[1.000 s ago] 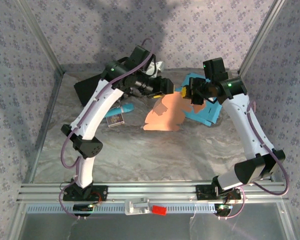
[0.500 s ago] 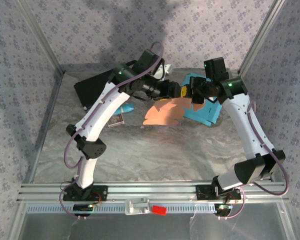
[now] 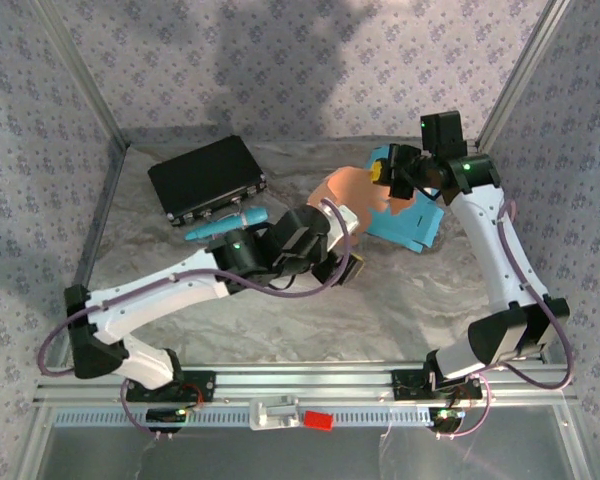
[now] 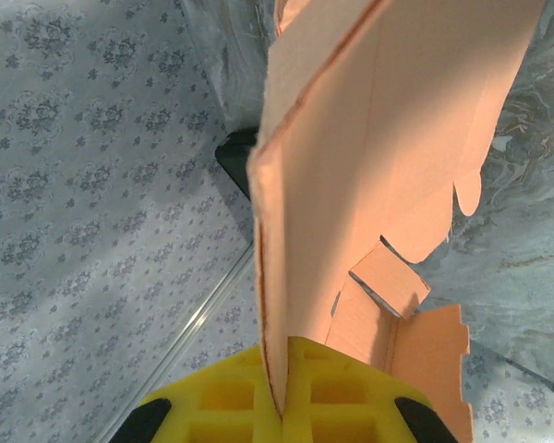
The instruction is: Fold the paper box
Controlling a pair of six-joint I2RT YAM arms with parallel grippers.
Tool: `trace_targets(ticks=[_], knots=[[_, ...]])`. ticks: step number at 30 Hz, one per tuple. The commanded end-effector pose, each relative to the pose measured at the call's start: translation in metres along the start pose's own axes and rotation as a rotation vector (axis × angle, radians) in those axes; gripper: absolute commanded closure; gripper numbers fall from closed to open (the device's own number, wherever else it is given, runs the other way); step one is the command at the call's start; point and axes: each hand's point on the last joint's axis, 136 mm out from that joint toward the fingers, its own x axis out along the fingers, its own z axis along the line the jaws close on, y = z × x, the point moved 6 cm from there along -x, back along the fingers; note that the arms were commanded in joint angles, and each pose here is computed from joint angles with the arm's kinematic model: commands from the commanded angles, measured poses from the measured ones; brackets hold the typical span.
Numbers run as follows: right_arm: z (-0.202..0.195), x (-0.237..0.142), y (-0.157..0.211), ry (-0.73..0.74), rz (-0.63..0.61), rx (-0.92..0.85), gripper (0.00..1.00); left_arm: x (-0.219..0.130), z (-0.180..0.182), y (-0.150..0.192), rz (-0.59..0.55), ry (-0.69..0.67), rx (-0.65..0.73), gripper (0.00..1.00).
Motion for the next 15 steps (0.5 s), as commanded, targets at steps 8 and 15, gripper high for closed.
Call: trace_targets(ticks=[8, 15], knots=[[-0.002, -0.001, -0.001, 0.007, 0.019, 0.029, 1.0, 0.051, 0.021, -0.033, -0.19, 0.028, -0.076, 0.21], [-0.005, -0.002, -0.002, 0.011, 0.023, 0.026, 1.0, 0.029, 0.089, -0.044, -0.261, -0.063, -0.21, 0.22]])
